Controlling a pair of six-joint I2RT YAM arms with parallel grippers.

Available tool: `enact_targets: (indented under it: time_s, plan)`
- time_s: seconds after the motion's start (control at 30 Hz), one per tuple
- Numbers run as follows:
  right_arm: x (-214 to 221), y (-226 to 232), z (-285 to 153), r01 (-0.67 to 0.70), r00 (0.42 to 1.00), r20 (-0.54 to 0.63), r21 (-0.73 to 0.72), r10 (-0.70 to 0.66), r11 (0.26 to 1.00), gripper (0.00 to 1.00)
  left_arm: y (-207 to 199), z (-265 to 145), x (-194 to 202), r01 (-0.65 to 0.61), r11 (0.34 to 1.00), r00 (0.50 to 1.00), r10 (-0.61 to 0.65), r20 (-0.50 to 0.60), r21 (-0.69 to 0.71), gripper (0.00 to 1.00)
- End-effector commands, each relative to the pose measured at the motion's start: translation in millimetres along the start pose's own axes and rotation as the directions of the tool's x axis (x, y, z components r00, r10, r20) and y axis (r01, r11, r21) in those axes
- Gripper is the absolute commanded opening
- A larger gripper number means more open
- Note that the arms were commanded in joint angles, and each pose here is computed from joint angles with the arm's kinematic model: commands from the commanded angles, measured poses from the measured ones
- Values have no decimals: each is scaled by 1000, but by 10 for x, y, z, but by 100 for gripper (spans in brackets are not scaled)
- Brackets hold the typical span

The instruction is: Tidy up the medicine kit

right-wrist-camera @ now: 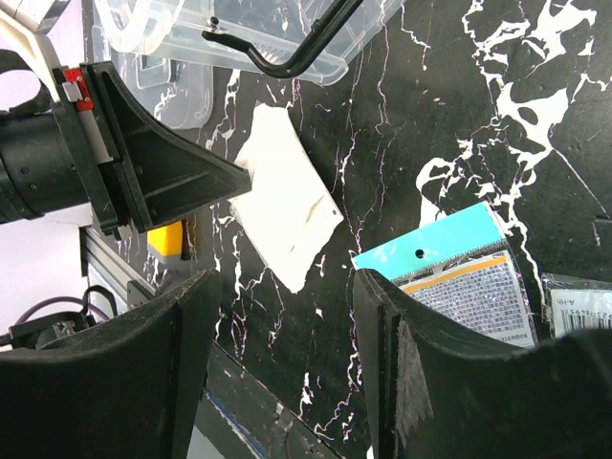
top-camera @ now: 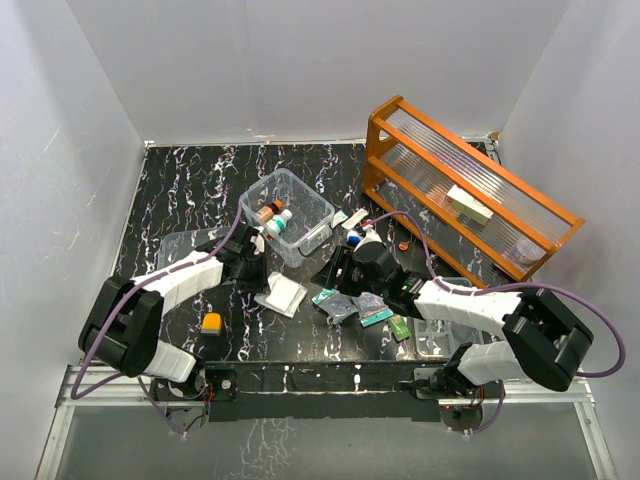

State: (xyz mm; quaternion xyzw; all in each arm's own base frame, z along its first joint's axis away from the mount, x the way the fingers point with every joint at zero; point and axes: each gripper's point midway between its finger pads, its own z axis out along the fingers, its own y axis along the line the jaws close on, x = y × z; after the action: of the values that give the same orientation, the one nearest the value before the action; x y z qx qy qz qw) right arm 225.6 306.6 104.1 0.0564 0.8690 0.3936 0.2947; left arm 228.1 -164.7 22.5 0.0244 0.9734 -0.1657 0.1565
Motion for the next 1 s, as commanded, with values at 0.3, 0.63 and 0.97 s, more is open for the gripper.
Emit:
enact_targets:
  time_s: [0.3, 0.63, 0.97]
  plan:
    - [-280, 250, -142, 4, 994, 105, -58, 2, 998, 56, -110, -587, 22, -15, 999, 998, 13, 58, 41, 0]
    - [-834, 520, -580, 27, 948, 317, -56, -8, 998, 57, -323, -1428, -296, -119, 991, 969, 102, 227, 61, 0]
    - [-976, 491, -790, 13, 925, 380, -20, -4, 1000, 58, -768, -2085, -1276, -299, 953, 823, 236, 517, 41, 0]
